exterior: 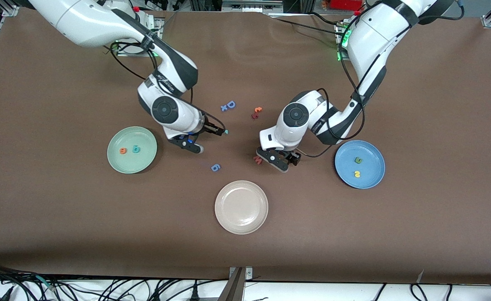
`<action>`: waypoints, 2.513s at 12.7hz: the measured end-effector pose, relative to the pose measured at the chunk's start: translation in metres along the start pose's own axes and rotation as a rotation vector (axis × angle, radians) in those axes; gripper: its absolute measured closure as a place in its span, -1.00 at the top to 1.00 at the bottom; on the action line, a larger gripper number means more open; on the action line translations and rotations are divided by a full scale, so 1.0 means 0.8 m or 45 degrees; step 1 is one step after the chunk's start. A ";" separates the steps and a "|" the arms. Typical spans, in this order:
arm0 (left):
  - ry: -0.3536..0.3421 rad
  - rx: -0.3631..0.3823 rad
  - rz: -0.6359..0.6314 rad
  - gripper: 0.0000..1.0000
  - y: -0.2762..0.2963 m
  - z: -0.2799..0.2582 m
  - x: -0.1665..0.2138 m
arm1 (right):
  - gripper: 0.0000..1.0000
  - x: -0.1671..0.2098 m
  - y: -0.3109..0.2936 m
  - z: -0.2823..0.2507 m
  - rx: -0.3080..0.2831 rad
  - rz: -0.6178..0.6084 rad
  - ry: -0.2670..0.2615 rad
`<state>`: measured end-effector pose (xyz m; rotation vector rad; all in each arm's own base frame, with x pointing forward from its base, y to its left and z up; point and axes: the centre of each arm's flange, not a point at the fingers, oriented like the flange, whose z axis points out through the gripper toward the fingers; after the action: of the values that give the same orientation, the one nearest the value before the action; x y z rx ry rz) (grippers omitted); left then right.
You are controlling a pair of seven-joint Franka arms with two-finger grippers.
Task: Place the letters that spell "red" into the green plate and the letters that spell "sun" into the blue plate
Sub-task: 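Grasp the yellow u with the left gripper while the right gripper descends, then drop the u on the blue plate while the right gripper grasps the l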
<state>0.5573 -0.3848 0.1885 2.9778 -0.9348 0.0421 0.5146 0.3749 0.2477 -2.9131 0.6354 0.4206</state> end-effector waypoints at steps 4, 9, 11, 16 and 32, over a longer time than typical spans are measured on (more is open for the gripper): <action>0.005 -0.003 -0.006 0.81 -0.002 0.012 0.009 | 0.61 -0.012 -0.018 0.046 0.034 0.016 0.035; 0.005 -0.004 -0.053 0.10 0.006 0.014 0.011 | 0.31 -0.028 -0.031 0.088 0.026 -0.010 0.084; 0.004 -0.004 -0.057 0.12 0.006 0.014 0.011 | 0.28 -0.025 -0.029 0.093 0.012 -0.018 0.100; -0.006 0.000 -0.050 0.14 0.012 0.022 0.009 | 0.17 -0.028 -0.026 0.111 -0.030 -0.046 0.120; -0.279 0.066 0.101 -0.41 -0.141 -0.072 -0.021 | -0.21 -0.034 -0.026 0.113 -0.064 -0.128 0.179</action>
<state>0.6072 -0.2812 0.2445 3.0372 -1.0882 -0.2684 0.4778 0.4211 0.1713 -3.0269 0.4997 0.2247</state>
